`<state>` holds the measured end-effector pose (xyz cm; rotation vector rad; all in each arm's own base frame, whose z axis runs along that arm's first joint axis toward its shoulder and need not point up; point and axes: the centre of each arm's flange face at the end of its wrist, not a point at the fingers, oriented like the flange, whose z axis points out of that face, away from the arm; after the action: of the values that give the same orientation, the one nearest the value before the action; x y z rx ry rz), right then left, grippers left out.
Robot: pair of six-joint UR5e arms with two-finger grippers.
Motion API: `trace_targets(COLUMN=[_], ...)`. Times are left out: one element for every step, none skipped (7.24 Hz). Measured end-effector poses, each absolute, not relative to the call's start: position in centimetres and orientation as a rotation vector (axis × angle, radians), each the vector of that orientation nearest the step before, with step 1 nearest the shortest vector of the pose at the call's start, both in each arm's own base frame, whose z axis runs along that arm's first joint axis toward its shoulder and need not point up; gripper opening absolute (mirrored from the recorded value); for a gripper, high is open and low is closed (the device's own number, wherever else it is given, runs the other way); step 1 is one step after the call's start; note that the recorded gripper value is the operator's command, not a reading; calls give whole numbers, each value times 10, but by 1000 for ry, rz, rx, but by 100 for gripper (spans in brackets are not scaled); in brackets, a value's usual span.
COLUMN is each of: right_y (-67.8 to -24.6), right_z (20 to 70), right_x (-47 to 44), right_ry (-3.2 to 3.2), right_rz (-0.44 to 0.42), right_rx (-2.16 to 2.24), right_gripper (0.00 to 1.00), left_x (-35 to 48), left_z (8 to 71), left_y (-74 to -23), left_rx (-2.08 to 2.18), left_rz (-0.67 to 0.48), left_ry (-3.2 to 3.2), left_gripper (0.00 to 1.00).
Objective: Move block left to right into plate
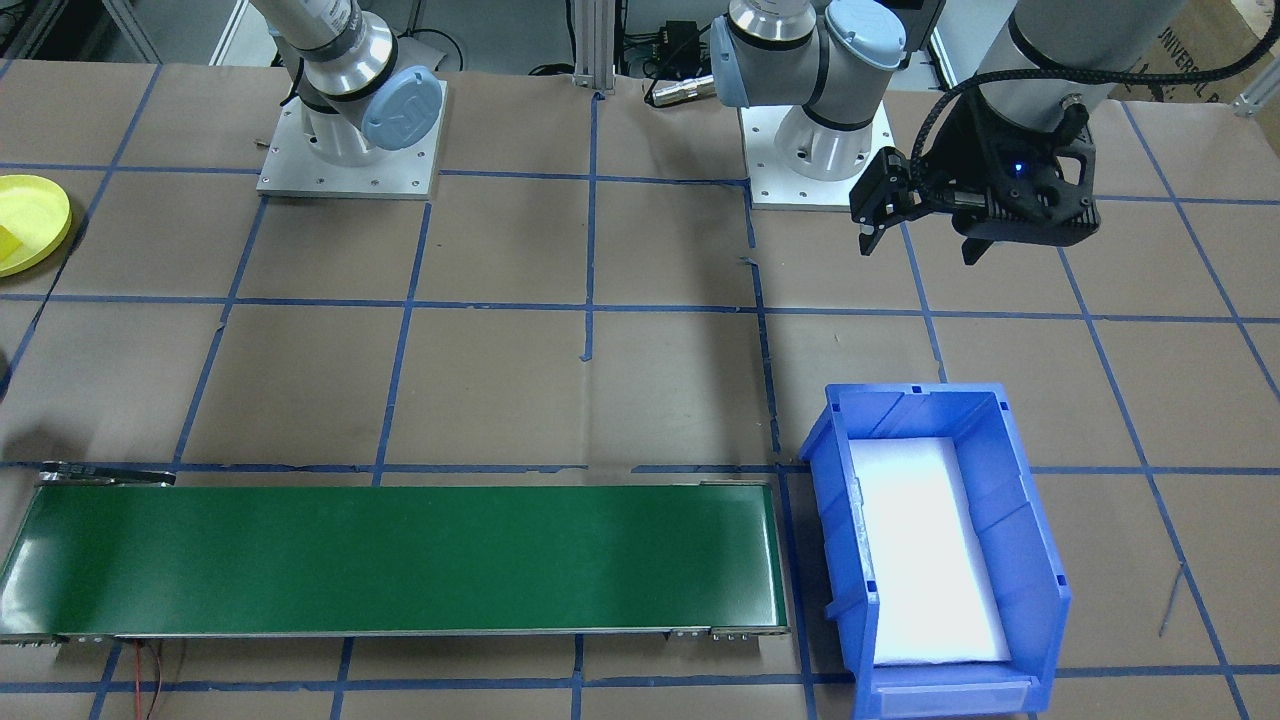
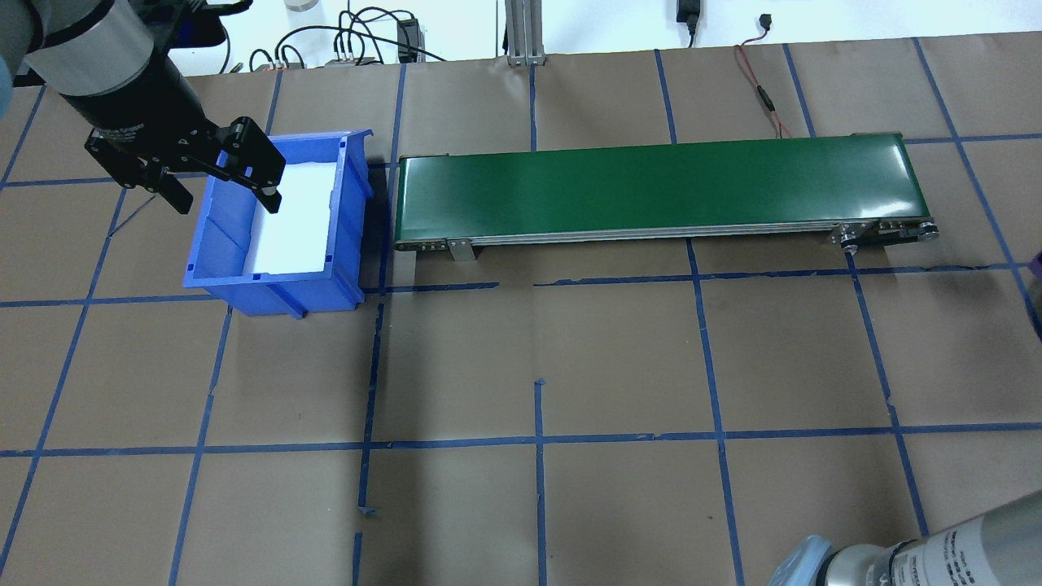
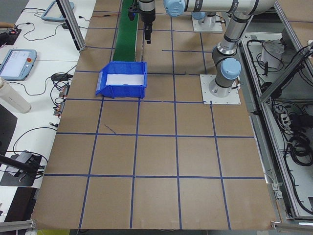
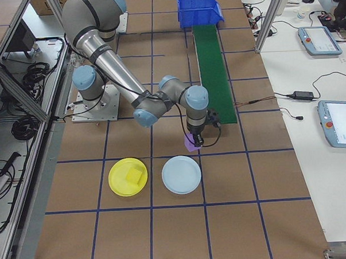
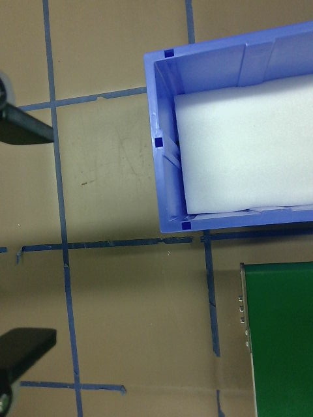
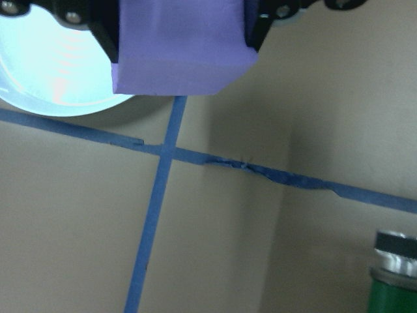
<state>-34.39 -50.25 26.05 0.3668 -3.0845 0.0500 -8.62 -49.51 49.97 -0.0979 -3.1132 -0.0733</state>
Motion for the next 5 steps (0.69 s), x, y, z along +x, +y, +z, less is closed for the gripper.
trace_targets(right_y=[-491,-481,-475,-473,-472], right_z=[249,244,243,244,244], right_x=[-365,-384,-396,-402,-404], right_ry=[-3085,-3072,-3053,-3040,-3036], right_rz=[49,56,63,72,78], right_rx=[354,347,351,359,363], right_gripper=[43,53,100,100,100], left_x=[-87,-87,-87,-87,-87], left_z=[500,500,500,499,499], left_y=[-495,-495,-495,-496,-497], left_rx=[-99,-101,-102,-102,-101], left_rz=[-72,-72,-67,-55,-49], left_ry=[-3113,-3114,-3115,-3118,-3121], left_gripper=[100,100,100,100,100])
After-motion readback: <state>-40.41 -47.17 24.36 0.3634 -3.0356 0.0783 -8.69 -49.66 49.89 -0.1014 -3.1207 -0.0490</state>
